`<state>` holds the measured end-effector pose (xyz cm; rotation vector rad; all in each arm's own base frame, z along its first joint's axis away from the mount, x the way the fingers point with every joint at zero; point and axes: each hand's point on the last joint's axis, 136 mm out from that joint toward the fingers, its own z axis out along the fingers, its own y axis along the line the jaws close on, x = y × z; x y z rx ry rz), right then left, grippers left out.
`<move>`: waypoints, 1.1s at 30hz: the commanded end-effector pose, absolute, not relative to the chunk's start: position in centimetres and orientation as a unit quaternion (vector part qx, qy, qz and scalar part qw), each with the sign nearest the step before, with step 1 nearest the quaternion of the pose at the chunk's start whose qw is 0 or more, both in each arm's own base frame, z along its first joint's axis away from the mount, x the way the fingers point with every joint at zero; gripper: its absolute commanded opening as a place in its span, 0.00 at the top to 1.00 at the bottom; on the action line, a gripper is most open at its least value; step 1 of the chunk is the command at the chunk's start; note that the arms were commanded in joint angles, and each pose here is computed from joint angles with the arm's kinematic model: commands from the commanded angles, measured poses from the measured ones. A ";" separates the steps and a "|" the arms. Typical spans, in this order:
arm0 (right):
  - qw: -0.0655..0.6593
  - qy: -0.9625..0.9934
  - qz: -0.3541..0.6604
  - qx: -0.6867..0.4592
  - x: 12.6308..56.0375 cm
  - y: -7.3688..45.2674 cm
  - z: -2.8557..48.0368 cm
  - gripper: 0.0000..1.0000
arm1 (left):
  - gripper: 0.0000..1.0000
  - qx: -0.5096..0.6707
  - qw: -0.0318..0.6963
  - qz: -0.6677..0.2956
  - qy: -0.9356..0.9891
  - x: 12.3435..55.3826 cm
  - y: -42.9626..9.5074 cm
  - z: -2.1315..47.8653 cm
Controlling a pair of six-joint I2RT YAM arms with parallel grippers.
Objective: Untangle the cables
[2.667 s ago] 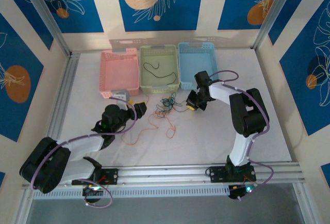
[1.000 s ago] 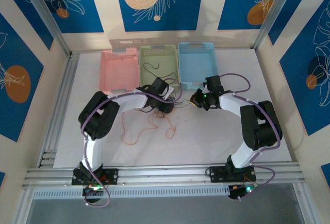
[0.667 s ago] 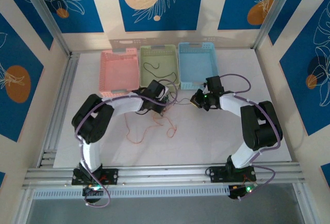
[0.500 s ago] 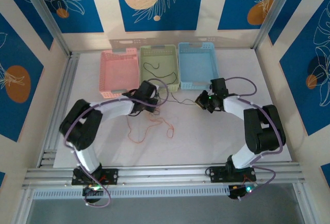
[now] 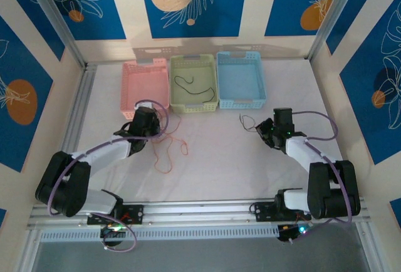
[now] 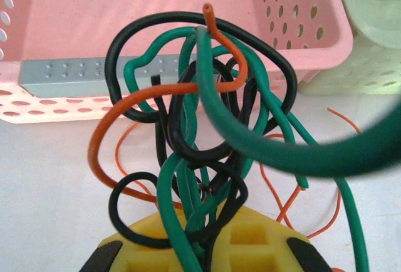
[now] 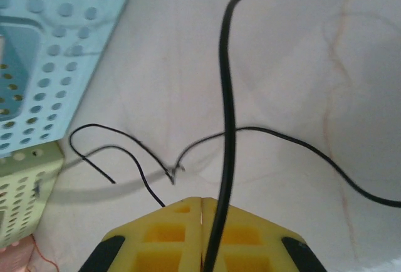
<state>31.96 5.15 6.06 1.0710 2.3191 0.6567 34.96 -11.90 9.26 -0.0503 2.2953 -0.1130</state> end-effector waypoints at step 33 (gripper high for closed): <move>0.355 0.856 0.372 0.057 52.7 29.7 29.7 1.00 | 1.00 -0.017 0.430 -0.104 0.897 35.8 -13.8 10.2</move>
